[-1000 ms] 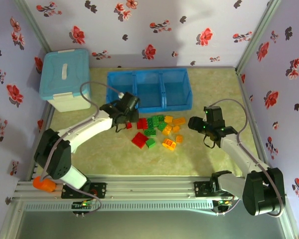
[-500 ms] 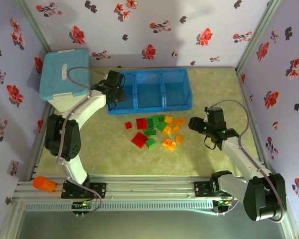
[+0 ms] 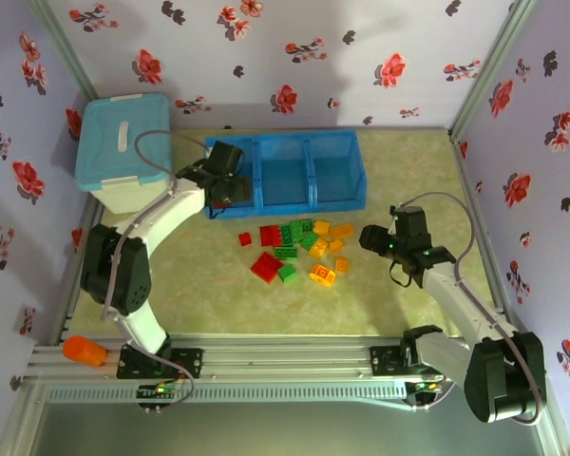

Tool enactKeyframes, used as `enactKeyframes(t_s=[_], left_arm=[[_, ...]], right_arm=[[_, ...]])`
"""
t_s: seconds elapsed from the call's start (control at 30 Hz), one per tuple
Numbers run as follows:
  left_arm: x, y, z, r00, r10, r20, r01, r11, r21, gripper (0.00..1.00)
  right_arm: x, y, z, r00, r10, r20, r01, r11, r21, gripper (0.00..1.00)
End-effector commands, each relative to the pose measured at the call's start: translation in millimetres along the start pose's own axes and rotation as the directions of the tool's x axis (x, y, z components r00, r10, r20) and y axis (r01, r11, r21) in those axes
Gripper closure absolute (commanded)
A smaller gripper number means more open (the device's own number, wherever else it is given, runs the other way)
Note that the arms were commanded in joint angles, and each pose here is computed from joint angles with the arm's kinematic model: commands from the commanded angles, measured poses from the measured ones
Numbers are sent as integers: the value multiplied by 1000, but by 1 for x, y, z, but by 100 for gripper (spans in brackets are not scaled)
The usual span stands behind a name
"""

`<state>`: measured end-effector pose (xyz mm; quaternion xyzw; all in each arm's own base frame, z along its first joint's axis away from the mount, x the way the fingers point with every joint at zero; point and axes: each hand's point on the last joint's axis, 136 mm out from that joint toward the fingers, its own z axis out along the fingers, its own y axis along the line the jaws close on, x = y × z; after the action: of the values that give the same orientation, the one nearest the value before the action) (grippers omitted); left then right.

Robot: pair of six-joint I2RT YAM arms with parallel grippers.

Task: Sort the legos into containers by color
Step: Pick up the lego from the center of the table.

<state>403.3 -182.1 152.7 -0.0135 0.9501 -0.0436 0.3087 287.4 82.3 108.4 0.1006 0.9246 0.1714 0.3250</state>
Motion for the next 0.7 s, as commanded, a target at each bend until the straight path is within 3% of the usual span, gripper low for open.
enactKeyframes(t_s=[0.0, 0.33, 0.67], left_arm=[[21, -6, -16, 1000, 11, 1, -11, 1000, 7, 25], [103, -9, 15, 991, -25, -133, 27, 1000, 11, 24], [119, -18, 42, 982, -40, -183, 43, 999, 12, 30]], right_arm=[[8, 1, 3, 1000, -10, -26, 10, 1000, -9, 36], [13, 1, 8, 999, 1, -41, -2, 1000, -18, 36], [22, -5, 12, 999, 0, -52, 0, 1000, -5, 36]])
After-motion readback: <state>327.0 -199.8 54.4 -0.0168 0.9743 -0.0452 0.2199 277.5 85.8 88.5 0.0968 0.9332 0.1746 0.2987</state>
